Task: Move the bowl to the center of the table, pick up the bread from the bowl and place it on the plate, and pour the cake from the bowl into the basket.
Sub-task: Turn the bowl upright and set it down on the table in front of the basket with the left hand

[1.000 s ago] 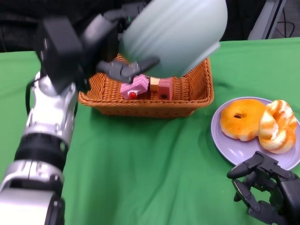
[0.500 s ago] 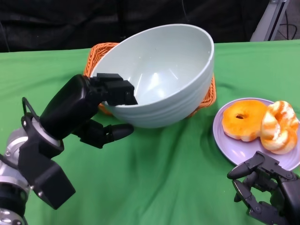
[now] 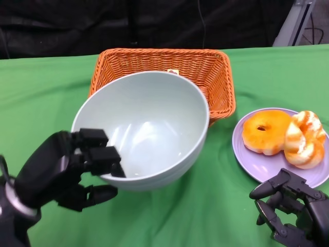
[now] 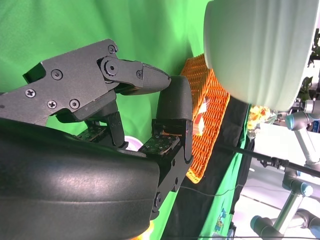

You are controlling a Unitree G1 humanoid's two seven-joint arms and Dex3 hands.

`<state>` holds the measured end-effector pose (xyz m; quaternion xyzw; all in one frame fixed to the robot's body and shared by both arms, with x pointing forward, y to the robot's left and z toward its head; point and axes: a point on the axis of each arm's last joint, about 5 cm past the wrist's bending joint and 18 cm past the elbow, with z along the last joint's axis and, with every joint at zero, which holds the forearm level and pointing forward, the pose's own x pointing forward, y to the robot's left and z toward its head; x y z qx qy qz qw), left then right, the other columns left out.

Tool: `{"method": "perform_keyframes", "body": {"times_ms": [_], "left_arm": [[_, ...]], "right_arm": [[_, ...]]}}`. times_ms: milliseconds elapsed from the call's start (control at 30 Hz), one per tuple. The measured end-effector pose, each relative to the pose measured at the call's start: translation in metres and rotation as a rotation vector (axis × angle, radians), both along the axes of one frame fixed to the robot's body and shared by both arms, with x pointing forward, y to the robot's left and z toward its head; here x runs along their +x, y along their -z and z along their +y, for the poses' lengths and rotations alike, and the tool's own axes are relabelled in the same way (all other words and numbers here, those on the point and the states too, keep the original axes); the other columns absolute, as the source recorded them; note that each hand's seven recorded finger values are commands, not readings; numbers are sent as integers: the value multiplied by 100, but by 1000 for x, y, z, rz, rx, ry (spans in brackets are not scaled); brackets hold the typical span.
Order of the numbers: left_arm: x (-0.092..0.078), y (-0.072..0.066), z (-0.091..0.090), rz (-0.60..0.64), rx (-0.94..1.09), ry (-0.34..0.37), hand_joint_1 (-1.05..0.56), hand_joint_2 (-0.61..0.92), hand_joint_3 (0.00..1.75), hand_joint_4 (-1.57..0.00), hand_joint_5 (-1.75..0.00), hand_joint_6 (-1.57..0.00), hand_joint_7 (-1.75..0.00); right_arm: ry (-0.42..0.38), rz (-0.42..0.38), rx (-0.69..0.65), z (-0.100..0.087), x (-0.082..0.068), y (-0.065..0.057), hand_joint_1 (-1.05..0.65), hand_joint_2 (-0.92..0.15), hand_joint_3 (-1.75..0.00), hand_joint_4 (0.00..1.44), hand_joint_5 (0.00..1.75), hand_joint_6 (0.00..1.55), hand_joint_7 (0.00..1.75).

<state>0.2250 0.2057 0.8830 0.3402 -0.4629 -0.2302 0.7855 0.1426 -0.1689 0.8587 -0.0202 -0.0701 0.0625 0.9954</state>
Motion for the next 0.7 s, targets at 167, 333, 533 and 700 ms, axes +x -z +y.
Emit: {"method": "perform_keyframes", "body": {"times_ms": [167, 333, 533, 700], "left_arm": [[-12, 20, 7, 17, 62, -37, -6, 34, 117, -100, -144, -88, -124], [-18, 33, 15, -16, 105, -60, -4, 38, 105, -101, -141, -94, -114], [-23, 46, 21, 15, 178, -52, -5, 46, 89, -99, -142, -97, -101], [-21, 49, 22, 33, 205, -80, -7, 52, 77, -97, -141, -104, -83]], "right_arm": [[0, 2, -1, 0, 0, 0, -19, -78, -57, 64, 158, 61, 133], [-1, 0, -1, 0, 0, 0, -19, -77, -57, 63, 159, 61, 133], [0, 5, -2, 0, 2, 0, -21, -77, -56, 63, 159, 62, 132], [-4, -9, -2, 1, 5, -3, -21, -77, -57, 64, 159, 62, 131]]}}
